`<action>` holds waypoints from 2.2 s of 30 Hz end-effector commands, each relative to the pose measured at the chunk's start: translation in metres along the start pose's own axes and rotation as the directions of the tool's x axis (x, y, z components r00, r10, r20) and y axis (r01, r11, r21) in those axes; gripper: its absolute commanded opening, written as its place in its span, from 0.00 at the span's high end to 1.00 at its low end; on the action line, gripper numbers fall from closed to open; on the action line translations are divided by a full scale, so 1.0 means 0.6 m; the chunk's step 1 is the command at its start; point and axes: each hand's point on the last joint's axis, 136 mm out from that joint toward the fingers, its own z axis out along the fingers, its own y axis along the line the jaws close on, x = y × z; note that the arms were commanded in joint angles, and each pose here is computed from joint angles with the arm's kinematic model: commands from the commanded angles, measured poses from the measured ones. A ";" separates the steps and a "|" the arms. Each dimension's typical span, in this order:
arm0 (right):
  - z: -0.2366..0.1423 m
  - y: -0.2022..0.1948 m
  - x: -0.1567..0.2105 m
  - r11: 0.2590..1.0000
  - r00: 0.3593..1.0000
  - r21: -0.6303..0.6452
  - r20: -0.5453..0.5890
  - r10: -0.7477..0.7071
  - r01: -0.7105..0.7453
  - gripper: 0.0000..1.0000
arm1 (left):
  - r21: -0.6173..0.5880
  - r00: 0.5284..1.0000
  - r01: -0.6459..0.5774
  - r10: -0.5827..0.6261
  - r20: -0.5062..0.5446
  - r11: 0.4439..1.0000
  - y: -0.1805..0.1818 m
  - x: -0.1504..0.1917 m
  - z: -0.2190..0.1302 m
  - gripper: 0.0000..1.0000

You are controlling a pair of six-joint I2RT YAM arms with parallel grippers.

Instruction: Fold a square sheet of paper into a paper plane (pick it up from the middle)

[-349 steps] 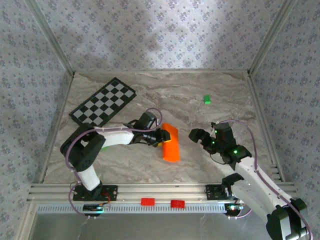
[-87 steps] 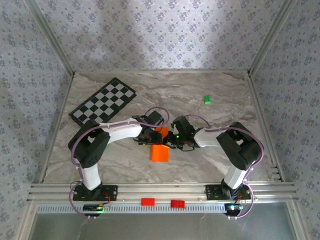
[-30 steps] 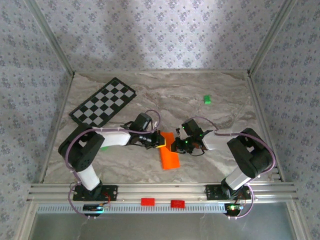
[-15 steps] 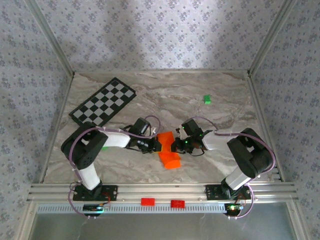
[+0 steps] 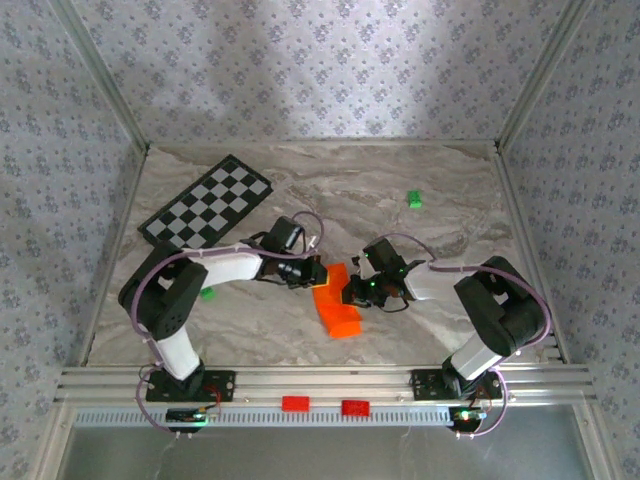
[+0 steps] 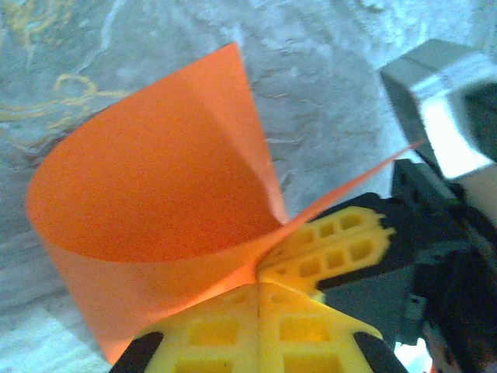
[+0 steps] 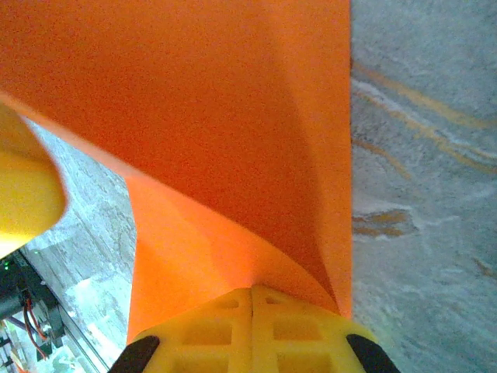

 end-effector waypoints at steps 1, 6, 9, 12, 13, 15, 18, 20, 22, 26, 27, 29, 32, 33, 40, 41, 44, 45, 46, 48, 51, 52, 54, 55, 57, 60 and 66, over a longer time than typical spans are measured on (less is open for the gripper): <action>0.005 -0.111 0.070 0.959 0.988 0.262 -0.083 0.134 -0.108 1.00 | -0.027 0.999 0.029 -0.030 -0.038 0.999 0.042 0.021 0.014 1.00; 0.007 -0.110 0.071 0.959 0.988 0.261 -0.082 0.134 -0.109 1.00 | -0.043 0.997 0.078 -0.079 -0.019 0.996 0.091 0.027 0.022 1.00; 0.008 -0.111 0.072 0.959 0.988 0.263 -0.082 0.134 -0.108 1.00 | -0.072 0.995 0.096 -0.098 -0.016 0.993 0.112 0.029 0.024 1.00; 0.010 -0.110 0.072 0.959 0.988 0.262 -0.084 0.133 -0.107 1.00 | -0.036 0.994 0.106 -0.106 -0.015 0.994 0.096 0.017 0.020 1.00; 0.009 -0.111 0.072 0.959 0.987 0.263 -0.084 0.134 -0.108 1.00 | -0.020 0.995 0.101 -0.101 -0.011 0.995 0.083 0.012 0.015 1.00; 0.009 -0.111 0.073 0.959 0.987 0.264 -0.085 0.133 -0.106 1.00 | 0.005 0.996 0.086 -0.086 0.008 0.996 0.059 -0.002 0.002 1.00; 0.009 -0.111 0.073 0.958 0.988 0.265 -0.083 0.133 -0.106 1.00 | 0.033 0.998 0.051 -0.052 0.025 0.998 0.029 -0.019 -0.013 1.00; 0.009 -0.112 0.074 0.958 0.987 0.266 -0.086 0.134 -0.107 1.00 | 0.060 0.999 0.034 -0.035 0.027 0.998 0.016 -0.026 -0.013 1.00; 0.010 -0.112 0.073 0.958 0.987 0.266 -0.087 0.134 -0.106 1.00 | 0.059 0.999 0.036 -0.038 0.022 0.998 0.019 -0.027 -0.007 1.00; 0.011 -0.113 0.075 0.957 0.987 0.269 -0.092 0.134 -0.105 1.00 | 0.021 0.998 0.055 -0.055 0.011 0.998 0.045 -0.024 0.007 1.00; 0.011 -0.114 0.075 0.957 0.987 0.269 -0.092 0.135 -0.106 1.00 | 0.006 0.998 0.060 -0.060 0.011 0.998 0.054 -0.025 0.010 1.00; 0.011 -0.115 0.077 0.957 0.986 0.269 -0.092 0.136 -0.107 1.00 | -0.030 0.997 0.080 -0.080 0.007 0.996 0.075 -0.022 0.015 1.00; 0.010 -0.115 0.077 0.957 0.987 0.270 -0.089 0.135 -0.107 1.00 | -0.056 0.994 0.107 -0.106 0.025 0.993 0.102 -0.023 0.018 1.00; 0.010 -0.116 0.078 0.957 0.987 0.270 -0.089 0.135 -0.107 1.00 | -0.067 0.993 0.121 -0.119 0.027 0.990 0.111 -0.023 0.019 1.00; 0.006 -0.116 0.079 0.956 0.987 0.274 -0.092 0.132 -0.102 1.00 | -0.071 0.983 0.170 -0.164 0.084 0.983 0.118 -0.055 0.009 1.00; 0.005 -0.116 0.079 0.957 0.987 0.273 -0.092 0.131 -0.102 1.00 | -0.070 0.980 0.181 -0.174 0.095 0.981 0.118 -0.061 0.006 1.00; 0.004 -0.116 0.079 0.956 0.988 0.275 -0.088 0.130 -0.101 1.00 | -0.056 0.972 0.209 -0.202 0.119 0.976 0.119 -0.078 -0.002 1.00; 0.004 -0.117 0.079 0.956 0.987 0.276 -0.089 0.132 -0.103 1.00 | -0.053 0.970 0.217 -0.209 0.123 0.975 0.120 -0.082 -0.003 1.00; 0.004 -0.118 0.080 0.956 0.987 0.275 -0.087 0.133 -0.104 1.00 | -0.053 0.968 0.224 -0.216 0.127 0.973 0.123 -0.085 -0.004 1.00; 0.004 -0.120 0.082 0.955 0.987 0.277 -0.088 0.135 -0.106 1.00 | -0.063 0.963 0.241 -0.231 0.136 0.968 0.132 -0.090 -0.005 1.00; 0.004 -0.121 0.083 0.955 0.987 0.276 -0.088 0.136 -0.107 1.00 | -0.070 0.953 0.273 -0.260 0.155 0.959 0.144 -0.095 -0.006 1.00; 0.004 -0.121 0.083 0.956 0.987 0.274 -0.088 0.136 -0.107 1.00 | -0.069 0.948 0.287 -0.272 0.166 0.956 0.146 -0.097 -0.007 1.00; 0.004 -0.121 0.084 0.955 0.987 0.275 -0.088 0.136 -0.107 1.00 | -0.072 0.943 0.299 -0.283 0.177 0.952 0.148 -0.100 -0.010 1.00; 0.004 -0.120 0.084 0.956 0.987 0.274 -0.088 0.136 -0.107 1.00 | -0.084 0.940 0.307 -0.288 0.185 0.948 0.150 -0.101 -0.011 1.00; 0.003 -0.120 0.083 0.956 0.987 0.273 -0.085 0.135 -0.107 1.00 | -0.100 0.933 0.324 -0.300 0.200 0.941 0.153 -0.103 -0.016 1.00; 0.002 -0.118 0.082 0.957 0.988 0.272 -0.082 0.133 -0.106 1.00 | -0.099 0.927 0.332 -0.305 0.219 0.938 0.149 -0.112 -0.021 1.00; 0.002 -0.119 0.083 0.956 0.987 0.270 -0.081 0.137 -0.111 1.00 | -0.095 0.924 0.330 -0.301 0.236 0.939 0.144 -0.126 -0.024 1.00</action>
